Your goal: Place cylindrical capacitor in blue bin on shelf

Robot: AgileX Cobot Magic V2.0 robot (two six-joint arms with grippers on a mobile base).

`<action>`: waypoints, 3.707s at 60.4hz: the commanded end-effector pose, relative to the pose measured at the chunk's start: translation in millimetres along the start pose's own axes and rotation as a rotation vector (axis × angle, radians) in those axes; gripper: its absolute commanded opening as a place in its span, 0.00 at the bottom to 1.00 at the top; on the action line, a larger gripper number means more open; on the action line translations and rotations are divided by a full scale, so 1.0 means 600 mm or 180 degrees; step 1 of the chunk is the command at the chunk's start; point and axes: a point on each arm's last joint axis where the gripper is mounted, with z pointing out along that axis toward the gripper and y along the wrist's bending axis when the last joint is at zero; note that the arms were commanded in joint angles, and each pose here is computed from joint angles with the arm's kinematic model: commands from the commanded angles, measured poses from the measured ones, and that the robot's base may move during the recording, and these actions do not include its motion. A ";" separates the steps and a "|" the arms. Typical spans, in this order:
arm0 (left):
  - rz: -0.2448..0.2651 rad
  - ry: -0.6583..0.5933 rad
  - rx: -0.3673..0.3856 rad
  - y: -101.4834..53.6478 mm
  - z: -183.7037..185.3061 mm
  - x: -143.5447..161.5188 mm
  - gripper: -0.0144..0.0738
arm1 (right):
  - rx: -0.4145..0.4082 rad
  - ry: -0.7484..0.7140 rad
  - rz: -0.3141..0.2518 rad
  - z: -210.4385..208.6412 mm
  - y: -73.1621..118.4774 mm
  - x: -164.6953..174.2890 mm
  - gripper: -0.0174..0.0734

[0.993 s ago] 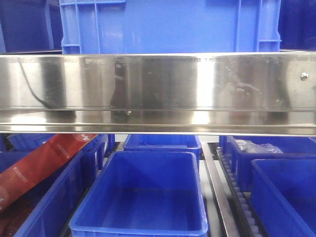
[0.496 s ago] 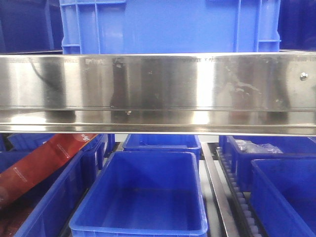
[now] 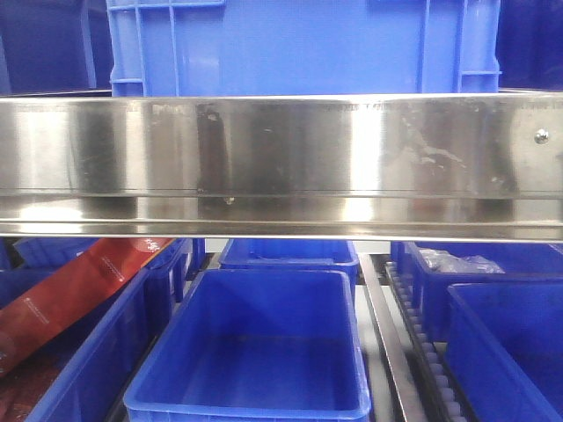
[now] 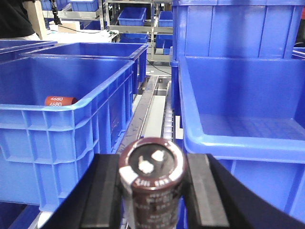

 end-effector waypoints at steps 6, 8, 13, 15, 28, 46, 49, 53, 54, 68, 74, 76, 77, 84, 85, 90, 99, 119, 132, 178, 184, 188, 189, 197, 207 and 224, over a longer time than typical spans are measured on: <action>-0.0238 -0.0175 -0.0155 0.008 -0.069 0.073 0.04 | 0.0002 0.0039 -0.0138 0.017 -0.001 -0.005 0.01; -0.0296 -0.0242 -0.0178 0.008 -0.084 0.084 0.04 | 0.0002 0.0049 -0.0151 0.020 -0.002 -0.008 0.01; -0.0333 -0.0338 -0.0264 0.010 -0.109 0.112 0.04 | -0.0003 0.0031 -0.0159 0.027 -0.001 -0.024 0.01; -0.0331 -0.0375 -0.0303 0.010 -0.118 0.121 0.04 | -0.0015 0.0018 -0.0161 0.030 -0.001 -0.033 0.01; -0.0389 -0.0421 -0.0357 0.007 -0.140 0.156 0.04 | -0.0349 -0.0030 -0.0358 0.083 0.019 -0.105 0.01; -0.0444 -0.0364 -0.0300 0.004 -0.141 0.160 0.04 | -0.1112 0.0131 -0.0570 0.221 0.113 -0.203 0.01; -0.0444 -0.0364 -0.0300 0.004 -0.141 0.160 0.04 | -0.1227 0.0184 -0.0593 0.246 0.134 -0.210 0.01; -0.0444 -0.0364 -0.0300 0.004 -0.141 0.160 0.04 | -0.1358 0.0258 -0.0626 0.276 0.161 -0.219 0.01; -0.0444 -0.0364 -0.0300 0.004 -0.141 0.160 0.04 | -0.1383 0.0296 -0.0637 0.288 0.168 -0.219 0.01; -0.0444 -0.0364 -0.0300 0.004 -0.141 0.160 0.04 | -0.1498 0.0816 -0.0673 0.415 0.225 -0.179 0.01; -0.0444 -0.0364 -0.0300 0.004 -0.141 0.160 0.04 | -0.1484 0.1005 -0.0649 0.459 0.237 -0.149 0.01; -0.0448 -0.0364 -0.0295 0.004 -0.141 0.160 0.04 | -0.1477 0.1064 -0.0623 0.469 0.240 -0.140 0.01; -0.0448 -0.0364 -0.0295 0.004 -0.141 0.160 0.04 | -0.1473 0.1106 -0.0611 0.476 0.242 -0.133 0.01; -0.0451 -0.0383 -0.0290 0.004 -0.141 0.159 0.04 | -0.1466 0.1263 -0.0613 0.503 0.250 -0.103 0.01; -0.0451 -0.0390 -0.0289 0.004 -0.141 0.159 0.04 | -0.1465 0.1277 -0.0615 0.505 0.250 -0.100 0.01; -0.0454 -0.0397 -0.0285 0.004 -0.141 0.159 0.04 | -0.1464 0.1328 -0.0620 0.514 0.253 -0.091 0.08; -0.0454 -0.0397 -0.0285 0.004 -0.141 0.159 0.04 | -0.1460 0.1344 -0.0609 0.516 0.253 -0.088 0.53; -0.0454 -0.0397 -0.0285 0.004 -0.141 0.159 0.04 | -0.1459 0.1213 -0.0593 0.497 0.247 -0.112 0.81; -0.0454 -0.0397 -0.0285 0.004 -0.141 0.159 0.04 | -0.1451 0.0914 -0.0557 0.436 0.225 -0.171 0.42; -0.0427 -0.0539 -0.0305 0.005 -0.142 0.152 0.04 | -0.1215 0.0427 -0.0672 0.193 0.122 -0.136 0.03; -0.0424 -0.0608 -0.0304 0.005 -0.143 0.149 0.04 | -0.1165 0.0451 -0.0568 0.168 0.105 -0.087 0.03; -0.0423 -0.0627 -0.0303 0.005 -0.143 0.148 0.04 | -0.1085 0.0501 -0.0488 0.150 0.089 -0.049 0.03; -0.0423 -0.0627 -0.0303 0.005 -0.143 0.148 0.04 | -0.1064 0.0510 -0.0469 0.146 0.086 -0.042 0.03; -0.0421 -0.0649 -0.0303 0.005 -0.143 0.147 0.04 | -0.0810 0.0619 -0.0359 0.111 0.052 0.026 0.03; -0.0422 -0.0628 -0.0303 0.005 -0.140 0.149 0.04 | -0.0490 0.0514 -0.0296 0.056 0.019 0.075 0.03; -0.0422 -0.0549 -0.0301 0.005 -0.131 0.159 0.04 | -0.0303 0.0061 -0.0308 -0.036 0.001 0.105 0.03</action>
